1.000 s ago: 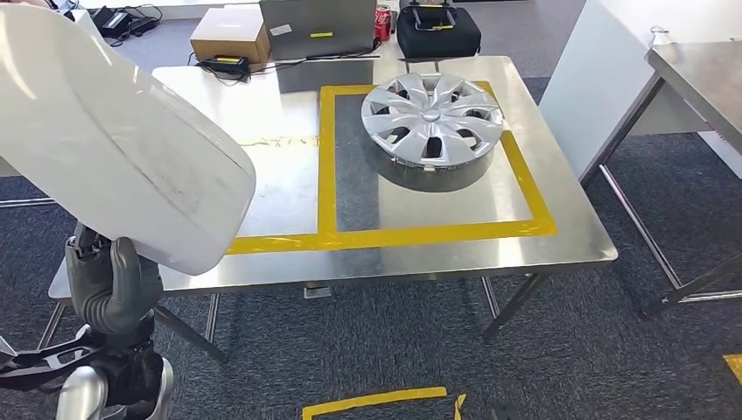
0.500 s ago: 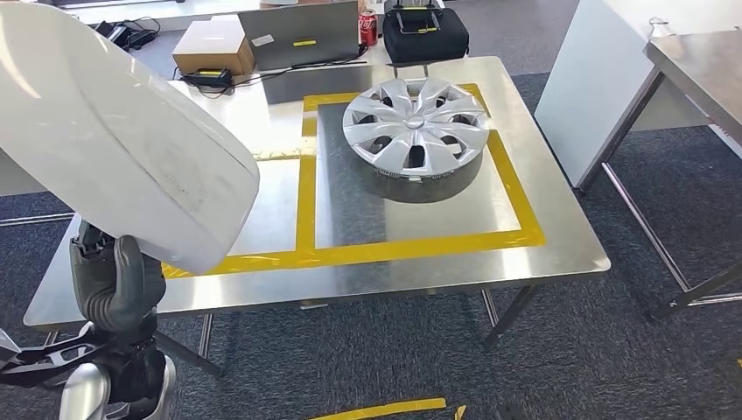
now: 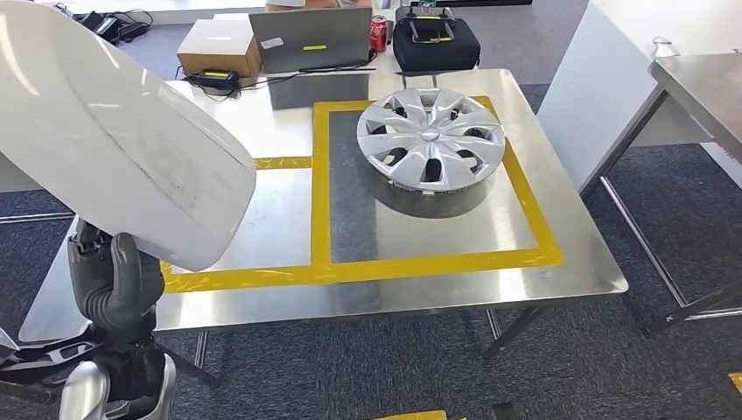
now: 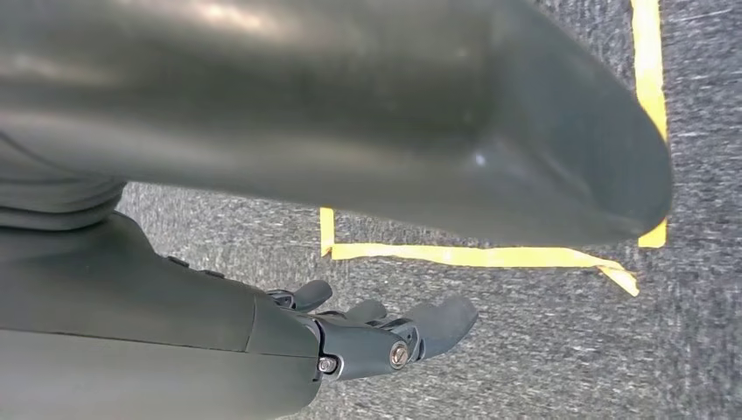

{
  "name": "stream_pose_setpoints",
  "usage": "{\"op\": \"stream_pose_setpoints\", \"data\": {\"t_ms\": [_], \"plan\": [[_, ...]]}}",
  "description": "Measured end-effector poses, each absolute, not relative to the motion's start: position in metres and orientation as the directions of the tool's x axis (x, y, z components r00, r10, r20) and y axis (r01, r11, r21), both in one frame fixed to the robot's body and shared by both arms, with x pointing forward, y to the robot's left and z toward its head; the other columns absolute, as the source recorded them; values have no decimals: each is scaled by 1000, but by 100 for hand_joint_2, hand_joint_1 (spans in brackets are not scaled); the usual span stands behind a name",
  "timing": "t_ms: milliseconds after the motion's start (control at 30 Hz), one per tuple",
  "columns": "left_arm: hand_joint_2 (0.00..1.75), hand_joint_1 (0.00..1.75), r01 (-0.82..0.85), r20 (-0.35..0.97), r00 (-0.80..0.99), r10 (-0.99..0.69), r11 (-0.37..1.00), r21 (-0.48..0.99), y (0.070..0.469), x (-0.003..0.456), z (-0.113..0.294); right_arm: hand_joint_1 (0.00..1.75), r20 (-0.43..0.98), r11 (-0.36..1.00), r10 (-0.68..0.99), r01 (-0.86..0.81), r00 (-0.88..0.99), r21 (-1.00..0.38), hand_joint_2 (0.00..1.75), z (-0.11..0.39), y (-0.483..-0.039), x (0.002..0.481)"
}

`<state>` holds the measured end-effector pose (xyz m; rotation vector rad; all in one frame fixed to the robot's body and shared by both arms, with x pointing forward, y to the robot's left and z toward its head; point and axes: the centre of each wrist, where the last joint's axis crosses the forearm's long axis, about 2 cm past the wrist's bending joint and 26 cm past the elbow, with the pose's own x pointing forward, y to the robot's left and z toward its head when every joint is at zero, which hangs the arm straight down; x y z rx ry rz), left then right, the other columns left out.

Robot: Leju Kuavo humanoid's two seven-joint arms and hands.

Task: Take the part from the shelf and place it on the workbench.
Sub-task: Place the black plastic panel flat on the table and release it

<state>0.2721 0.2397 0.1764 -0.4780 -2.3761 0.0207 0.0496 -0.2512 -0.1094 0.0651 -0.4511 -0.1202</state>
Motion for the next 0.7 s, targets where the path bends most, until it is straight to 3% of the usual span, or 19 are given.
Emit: {"op": "stream_pose_setpoints", "data": {"t_ms": [533,700], "plan": [[175,175,319,635,-715,291,945,-73,236,282,177,0,422,991,-125,95,898,91,0,-110,-254,49],[175,175,186,641,-765,61,974,129,239,294,177,0,416,992,-110,77,903,96,0,-109,-254,51]]}}
